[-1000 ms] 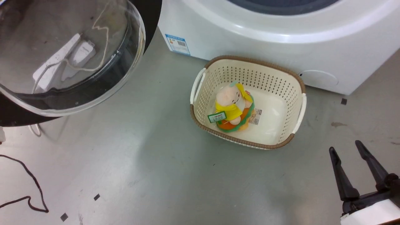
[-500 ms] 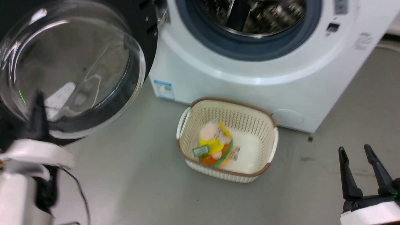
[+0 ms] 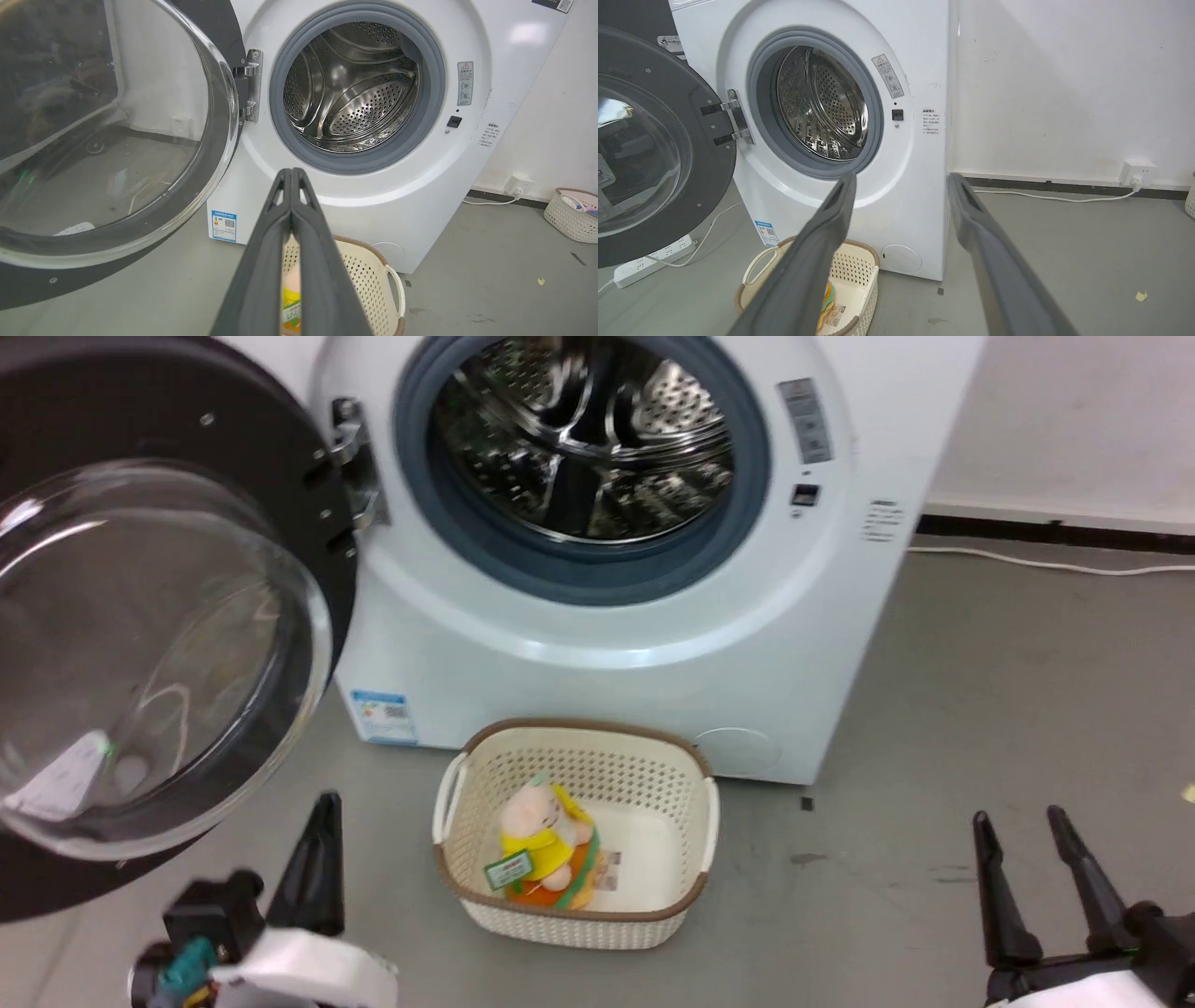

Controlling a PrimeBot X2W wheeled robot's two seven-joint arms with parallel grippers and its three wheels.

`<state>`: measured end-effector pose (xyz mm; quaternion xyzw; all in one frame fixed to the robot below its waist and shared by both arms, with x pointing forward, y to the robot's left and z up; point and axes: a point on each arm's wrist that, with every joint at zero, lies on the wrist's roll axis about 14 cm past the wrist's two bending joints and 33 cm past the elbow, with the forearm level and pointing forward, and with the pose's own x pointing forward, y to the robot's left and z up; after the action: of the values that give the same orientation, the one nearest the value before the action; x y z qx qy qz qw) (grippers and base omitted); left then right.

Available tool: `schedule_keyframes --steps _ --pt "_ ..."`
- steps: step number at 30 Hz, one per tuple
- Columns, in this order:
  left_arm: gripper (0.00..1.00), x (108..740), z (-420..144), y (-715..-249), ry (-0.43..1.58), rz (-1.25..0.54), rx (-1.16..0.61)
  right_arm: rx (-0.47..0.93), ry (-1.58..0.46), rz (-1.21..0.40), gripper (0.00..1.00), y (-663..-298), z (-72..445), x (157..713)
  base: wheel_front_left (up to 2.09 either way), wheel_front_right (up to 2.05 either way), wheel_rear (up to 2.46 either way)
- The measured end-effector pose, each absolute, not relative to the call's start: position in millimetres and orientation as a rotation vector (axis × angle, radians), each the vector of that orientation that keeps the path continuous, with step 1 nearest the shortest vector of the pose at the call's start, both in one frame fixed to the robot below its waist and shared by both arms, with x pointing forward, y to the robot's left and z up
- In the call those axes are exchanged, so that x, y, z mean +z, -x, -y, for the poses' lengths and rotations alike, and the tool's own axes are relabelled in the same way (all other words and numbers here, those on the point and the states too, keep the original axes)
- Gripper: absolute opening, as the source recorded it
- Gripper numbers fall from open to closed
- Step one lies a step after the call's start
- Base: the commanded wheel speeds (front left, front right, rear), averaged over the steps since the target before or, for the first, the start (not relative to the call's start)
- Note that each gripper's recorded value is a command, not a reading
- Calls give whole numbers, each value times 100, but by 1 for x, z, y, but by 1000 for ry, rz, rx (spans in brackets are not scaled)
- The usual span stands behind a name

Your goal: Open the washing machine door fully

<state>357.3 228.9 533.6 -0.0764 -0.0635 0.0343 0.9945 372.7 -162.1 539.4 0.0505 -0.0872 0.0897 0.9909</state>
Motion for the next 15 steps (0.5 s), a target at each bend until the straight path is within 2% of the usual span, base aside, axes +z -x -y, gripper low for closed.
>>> schedule_keyframes --steps 5,6,7,15 --pt "0 521 -205 -350 138 103 35 135 -110 153 100 -357 173 531 0 0 0" --pt "32 519 -201 -349 135 99 32 128 -110 145 100 -354 174 528 0 0 0" --pt "100 517 -197 -348 124 94 28 123 -111 141 100 -352 176 527 0 0 0" --pt "100 502 -177 -334 99 56 21 120 -113 121 100 -346 174 520 0 0 0"
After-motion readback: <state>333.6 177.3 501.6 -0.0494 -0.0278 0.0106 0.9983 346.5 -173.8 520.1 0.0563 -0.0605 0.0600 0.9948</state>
